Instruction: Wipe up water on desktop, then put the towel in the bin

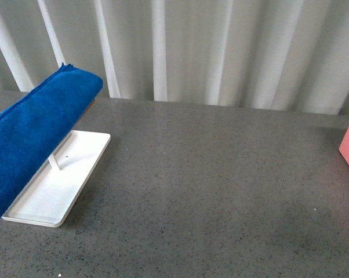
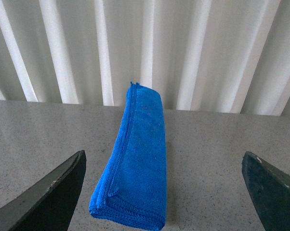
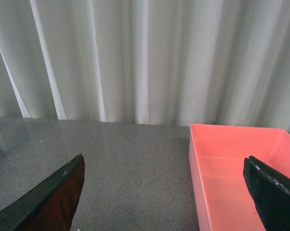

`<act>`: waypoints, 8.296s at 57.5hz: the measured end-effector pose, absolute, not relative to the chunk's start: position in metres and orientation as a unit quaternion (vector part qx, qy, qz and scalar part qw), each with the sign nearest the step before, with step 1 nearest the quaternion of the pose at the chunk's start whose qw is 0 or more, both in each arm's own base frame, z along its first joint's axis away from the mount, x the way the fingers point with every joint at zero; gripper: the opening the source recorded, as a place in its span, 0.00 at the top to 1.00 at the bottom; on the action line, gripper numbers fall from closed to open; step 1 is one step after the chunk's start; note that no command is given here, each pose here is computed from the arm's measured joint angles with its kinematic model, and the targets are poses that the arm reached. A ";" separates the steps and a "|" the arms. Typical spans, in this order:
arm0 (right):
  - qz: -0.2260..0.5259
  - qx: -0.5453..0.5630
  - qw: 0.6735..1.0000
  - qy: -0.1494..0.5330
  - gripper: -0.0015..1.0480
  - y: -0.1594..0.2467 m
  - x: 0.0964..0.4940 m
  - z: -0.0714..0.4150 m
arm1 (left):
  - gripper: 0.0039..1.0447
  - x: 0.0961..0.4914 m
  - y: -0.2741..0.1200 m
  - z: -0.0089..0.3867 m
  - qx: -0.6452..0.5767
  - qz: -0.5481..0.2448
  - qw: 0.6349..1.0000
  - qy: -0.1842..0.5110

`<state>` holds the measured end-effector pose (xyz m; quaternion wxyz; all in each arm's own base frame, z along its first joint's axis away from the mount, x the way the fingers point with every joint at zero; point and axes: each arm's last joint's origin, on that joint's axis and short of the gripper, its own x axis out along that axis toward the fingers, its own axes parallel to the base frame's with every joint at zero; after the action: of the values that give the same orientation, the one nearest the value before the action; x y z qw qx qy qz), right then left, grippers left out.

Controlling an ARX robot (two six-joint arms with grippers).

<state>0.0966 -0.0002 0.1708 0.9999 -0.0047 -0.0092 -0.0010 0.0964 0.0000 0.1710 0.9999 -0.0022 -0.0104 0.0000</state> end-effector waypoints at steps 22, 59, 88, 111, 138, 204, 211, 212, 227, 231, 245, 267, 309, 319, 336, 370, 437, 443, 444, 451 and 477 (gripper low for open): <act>-0.001 -0.005 1.000 -0.009 0.07 0.000 0.097 0.171 | 0.06 0.096 0.000 0.171 -0.002 0.000 1.000 -0.010; -0.001 -0.005 1.000 -0.010 0.07 0.000 0.097 0.171 | 0.06 0.123 -0.014 0.191 -0.053 -0.270 0.960 -0.057; -0.001 -0.005 1.000 -0.010 0.07 0.000 0.097 0.171 | 0.06 0.316 -0.030 0.259 0.102 -0.154 0.980 0.081; -0.001 -0.005 1.000 -0.010 0.07 0.000 0.097 0.171 | 0.06 0.427 -0.009 0.251 0.146 -0.089 0.945 0.280; -0.001 -0.005 1.000 -0.010 0.07 0.000 0.097 0.171 | 0.06 0.461 -0.027 0.217 0.087 -0.071 0.923 0.369; -0.001 -0.005 1.000 -0.010 0.07 0.000 0.097 0.171 | 0.37 0.468 -0.030 0.161 0.155 -0.029 0.915 0.372; -0.001 -0.005 1.000 -0.010 0.07 0.000 0.097 0.171 | 0.55 0.468 -0.028 0.161 0.154 -0.026 0.916 0.369; -0.001 -0.005 1.000 -0.010 0.07 0.000 0.097 0.171 | 0.59 0.468 -0.027 0.161 0.154 -0.026 0.916 0.369; -0.001 -0.005 1.000 -0.010 0.07 0.000 0.097 0.171 | 0.92 0.467 -0.026 0.175 0.150 -0.028 0.923 0.352; -0.001 -0.005 1.000 -0.010 0.07 0.000 0.097 0.171 | 0.95 0.467 -0.027 0.181 0.147 -0.034 0.925 0.349; -0.001 -0.005 1.000 -0.010 0.07 0.000 0.097 0.171 | 0.95 0.460 -0.038 0.231 0.115 -0.052 0.949 0.289; -0.001 -0.005 1.000 -0.010 0.07 0.000 0.097 0.171 | 0.95 0.417 -0.103 0.328 -0.010 -0.226 0.968 0.107; -0.001 -0.005 1.000 -0.010 0.07 0.000 0.097 0.171 | 0.95 0.315 -0.223 0.222 -0.225 -0.499 0.831 0.100; -0.001 -0.005 1.000 -0.010 0.07 0.000 0.097 0.171 | 0.95 0.311 -0.241 0.193 -0.238 -0.504 0.822 0.122; 0.064 -0.018 0.994 0.091 0.07 0.000 0.097 0.170 | 0.95 0.309 -0.249 0.187 -0.239 -0.513 0.818 0.096; 0.290 -0.047 0.929 0.225 0.07 -0.003 0.126 0.194 | 0.95 0.310 -0.257 0.187 -0.225 -0.532 0.815 0.048; 0.394 -0.177 0.899 0.072 0.09 0.023 0.211 0.159 | 0.95 0.313 -0.255 0.208 -0.277 -0.520 0.807 0.048; 0.400 -0.172 0.897 0.072 0.24 0.026 0.212 0.158 | 0.95 0.313 -0.255 0.209 -0.279 -0.520 0.806 0.048; 0.400 -0.172 0.897 0.071 0.26 0.027 0.212 0.158 | 0.95 0.313 -0.255 0.209 -0.279 -0.520 0.806 0.048; 0.403 -0.168 0.897 0.072 0.43 0.027 0.212 0.157 | 0.95 0.312 -0.255 0.211 -0.281 -0.521 0.805 0.048; 0.406 -0.150 0.899 0.070 0.96 0.023 0.211 0.161 | 0.95 0.311 -0.256 0.212 -0.285 -0.524 0.800 0.060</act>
<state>0.2109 0.0234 0.1605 0.8986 -0.1496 0.0705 0.4063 0.3113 -0.2555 0.2119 0.8002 -0.2848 0.0600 -0.5244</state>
